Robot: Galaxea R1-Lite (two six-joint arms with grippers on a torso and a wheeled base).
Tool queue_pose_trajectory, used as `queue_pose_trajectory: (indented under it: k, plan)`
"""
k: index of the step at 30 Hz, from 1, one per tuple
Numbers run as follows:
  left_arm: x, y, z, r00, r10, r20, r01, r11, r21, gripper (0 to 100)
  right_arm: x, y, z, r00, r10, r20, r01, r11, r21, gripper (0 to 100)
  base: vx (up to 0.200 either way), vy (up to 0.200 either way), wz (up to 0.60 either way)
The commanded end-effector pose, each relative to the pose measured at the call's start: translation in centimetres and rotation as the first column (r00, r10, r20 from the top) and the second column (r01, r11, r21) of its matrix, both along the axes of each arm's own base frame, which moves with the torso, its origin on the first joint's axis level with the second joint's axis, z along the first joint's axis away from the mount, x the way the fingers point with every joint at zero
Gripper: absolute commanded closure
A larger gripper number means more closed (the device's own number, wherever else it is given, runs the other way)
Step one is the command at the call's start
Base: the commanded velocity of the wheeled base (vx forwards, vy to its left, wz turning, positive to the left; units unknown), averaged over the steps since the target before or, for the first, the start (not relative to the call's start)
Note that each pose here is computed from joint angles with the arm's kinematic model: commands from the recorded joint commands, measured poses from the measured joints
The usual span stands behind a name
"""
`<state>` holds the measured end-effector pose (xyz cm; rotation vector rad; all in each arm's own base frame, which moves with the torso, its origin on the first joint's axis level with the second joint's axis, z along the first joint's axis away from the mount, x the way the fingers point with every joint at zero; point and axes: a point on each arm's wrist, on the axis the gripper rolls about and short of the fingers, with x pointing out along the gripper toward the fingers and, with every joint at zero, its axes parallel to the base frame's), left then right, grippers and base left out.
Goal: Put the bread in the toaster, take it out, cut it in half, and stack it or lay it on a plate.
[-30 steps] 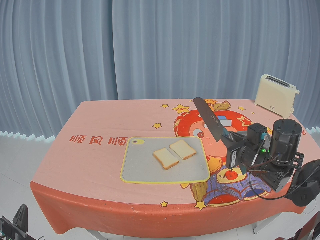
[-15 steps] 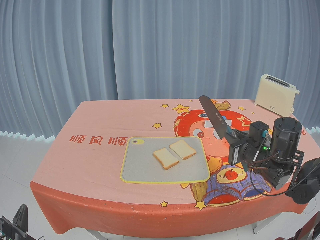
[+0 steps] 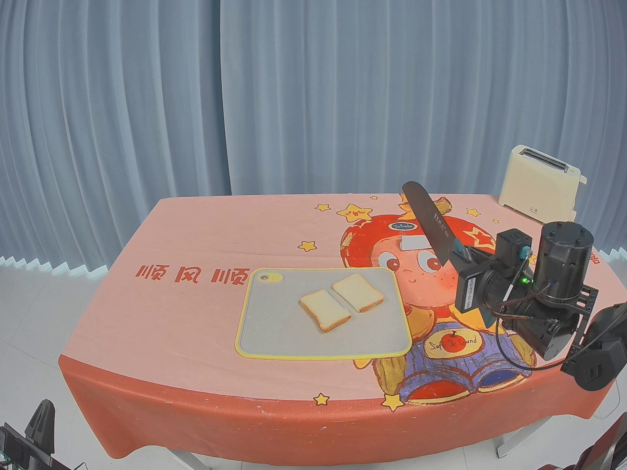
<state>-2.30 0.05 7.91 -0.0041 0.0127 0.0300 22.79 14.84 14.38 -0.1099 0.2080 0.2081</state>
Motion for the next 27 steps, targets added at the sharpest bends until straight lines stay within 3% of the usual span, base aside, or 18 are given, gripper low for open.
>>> queue_pose_trajectory:
  k: [1,12,27]
  plan:
    - [0.0,0.0,-0.4,1.000,0.001,0.002,-0.001,1.000,0.000,100,0.1,-0.1,0.0,1.000,0.006,-0.003,-0.006,1.000,0.004,100,0.000,0.000,0.00]
    - [0.0,0.0,-0.4,1.000,0.001,0.002,-0.001,1.000,0.000,100,0.8,-0.4,0.4,1.000,0.007,0.010,-0.007,1.000,0.026,100,0.000,0.000,0.00]
    - [0.0,0.0,-0.4,1.000,0.001,0.002,-0.001,1.000,0.000,100,3.6,-1.9,-1.1,0.995,-0.090,-0.041,0.090,0.996,0.016,100,0.000,0.000,0.00]
